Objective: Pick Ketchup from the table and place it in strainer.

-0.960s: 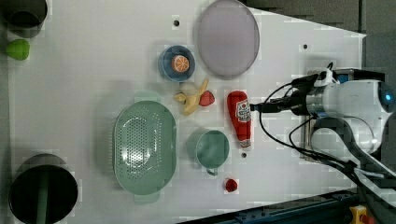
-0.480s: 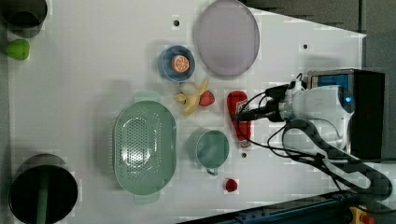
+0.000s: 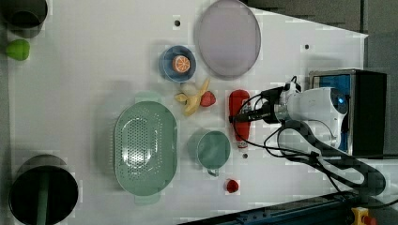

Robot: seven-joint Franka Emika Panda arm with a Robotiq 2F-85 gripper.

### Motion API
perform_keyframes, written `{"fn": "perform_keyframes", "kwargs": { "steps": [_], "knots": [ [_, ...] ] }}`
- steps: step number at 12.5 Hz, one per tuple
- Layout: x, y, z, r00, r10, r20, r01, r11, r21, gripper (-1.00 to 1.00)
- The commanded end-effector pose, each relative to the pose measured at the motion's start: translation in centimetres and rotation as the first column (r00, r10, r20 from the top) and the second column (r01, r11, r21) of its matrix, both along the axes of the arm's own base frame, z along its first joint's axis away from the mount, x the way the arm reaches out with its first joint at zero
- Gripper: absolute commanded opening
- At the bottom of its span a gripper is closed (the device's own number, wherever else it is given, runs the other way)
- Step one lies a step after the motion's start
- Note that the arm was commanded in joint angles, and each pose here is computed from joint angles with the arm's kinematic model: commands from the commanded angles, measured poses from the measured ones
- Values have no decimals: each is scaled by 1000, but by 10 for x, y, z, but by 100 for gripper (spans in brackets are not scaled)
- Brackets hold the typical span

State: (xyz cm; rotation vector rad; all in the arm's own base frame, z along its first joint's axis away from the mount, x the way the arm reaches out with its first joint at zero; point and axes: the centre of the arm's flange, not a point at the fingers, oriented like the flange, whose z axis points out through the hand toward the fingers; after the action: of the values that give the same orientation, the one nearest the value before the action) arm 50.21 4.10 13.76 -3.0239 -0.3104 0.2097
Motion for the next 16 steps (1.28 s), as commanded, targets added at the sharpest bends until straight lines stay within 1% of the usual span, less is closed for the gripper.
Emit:
{"fn": "perform_keyframes", "kwargs": {
  "steps": [1, 3, 4, 7, 10, 12, 14, 16],
  "knots": [
    [24, 1, 51, 992, 38, 117, -38, 999, -9, 21],
    [33, 0, 97, 988, 35, 154, -32, 999, -22, 21],
    [36, 2, 126, 987, 43, 155, -39, 999, -31, 21],
    [32, 21, 220, 988, 87, 128, -80, 995, -59, 21],
    [23, 63, 287, 983, 133, 130, -123, 989, -78, 21],
    [14, 107, 302, 988, 81, 134, -70, 994, -83, 21],
    [-1, 156, 297, 992, -30, 126, 41, 995, -85, 21],
    [-17, 204, 285, 984, -138, 111, 148, 986, -83, 21]
  ]
}}
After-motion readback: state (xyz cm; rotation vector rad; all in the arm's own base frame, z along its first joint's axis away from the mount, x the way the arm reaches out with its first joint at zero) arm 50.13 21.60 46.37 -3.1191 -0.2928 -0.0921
